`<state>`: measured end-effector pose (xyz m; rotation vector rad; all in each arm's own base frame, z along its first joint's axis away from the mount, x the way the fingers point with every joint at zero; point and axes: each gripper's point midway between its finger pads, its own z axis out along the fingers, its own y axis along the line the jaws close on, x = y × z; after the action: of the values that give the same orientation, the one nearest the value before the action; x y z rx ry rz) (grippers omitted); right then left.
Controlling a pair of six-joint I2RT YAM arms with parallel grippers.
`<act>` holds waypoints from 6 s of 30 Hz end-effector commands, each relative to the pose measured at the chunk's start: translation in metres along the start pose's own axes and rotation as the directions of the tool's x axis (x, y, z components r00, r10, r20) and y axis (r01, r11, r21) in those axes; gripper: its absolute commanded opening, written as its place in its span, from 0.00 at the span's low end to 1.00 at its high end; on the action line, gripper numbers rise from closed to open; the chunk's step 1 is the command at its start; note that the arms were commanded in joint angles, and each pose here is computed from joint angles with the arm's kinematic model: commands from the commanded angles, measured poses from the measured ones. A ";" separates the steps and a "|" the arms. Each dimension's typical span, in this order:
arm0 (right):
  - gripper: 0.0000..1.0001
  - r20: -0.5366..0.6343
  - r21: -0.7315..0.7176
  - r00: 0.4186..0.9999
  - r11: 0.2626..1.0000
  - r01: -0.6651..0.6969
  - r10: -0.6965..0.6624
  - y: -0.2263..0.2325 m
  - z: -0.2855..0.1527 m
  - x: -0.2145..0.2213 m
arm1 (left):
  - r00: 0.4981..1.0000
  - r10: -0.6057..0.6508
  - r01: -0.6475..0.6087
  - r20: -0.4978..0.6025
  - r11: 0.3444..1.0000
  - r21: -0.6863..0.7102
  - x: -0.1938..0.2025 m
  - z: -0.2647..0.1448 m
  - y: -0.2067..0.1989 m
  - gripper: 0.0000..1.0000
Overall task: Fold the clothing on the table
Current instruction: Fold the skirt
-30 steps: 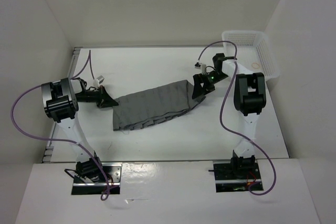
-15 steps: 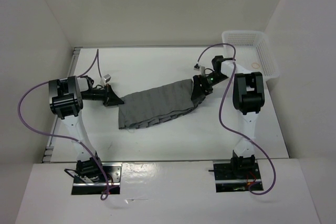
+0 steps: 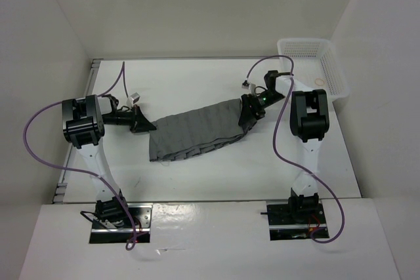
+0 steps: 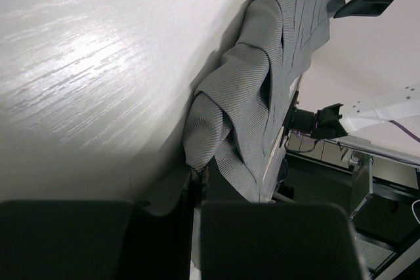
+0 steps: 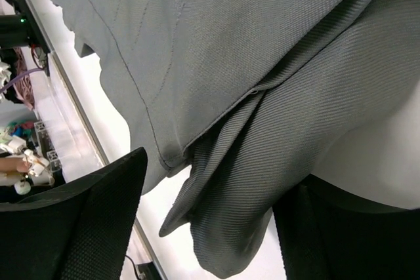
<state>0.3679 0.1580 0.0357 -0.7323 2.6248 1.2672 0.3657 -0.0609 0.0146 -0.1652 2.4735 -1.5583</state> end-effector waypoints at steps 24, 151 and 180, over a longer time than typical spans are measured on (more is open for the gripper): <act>0.37 -0.044 0.069 0.999 0.998 0.012 -0.009 -0.019 0.014 -0.001 | 0.995 0.096 -0.099 -0.041 0.991 -0.091 -0.001 0.017 0.026 0.00; 0.58 -0.357 0.344 0.797 0.725 0.597 -0.487 0.193 0.118 -0.074 | 0.975 0.189 -0.205 -0.116 0.967 -0.151 -0.018 0.091 -0.014 0.00; 0.78 -0.124 0.021 0.698 0.701 0.713 -0.705 0.297 0.044 -0.059 | 0.972 0.232 -0.237 -0.050 0.954 -0.185 -0.030 0.024 -0.016 0.45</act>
<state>0.2596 0.4006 0.2126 -1.6817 2.0551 0.9950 0.4052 -0.1178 0.0256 0.1036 2.5227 -1.3857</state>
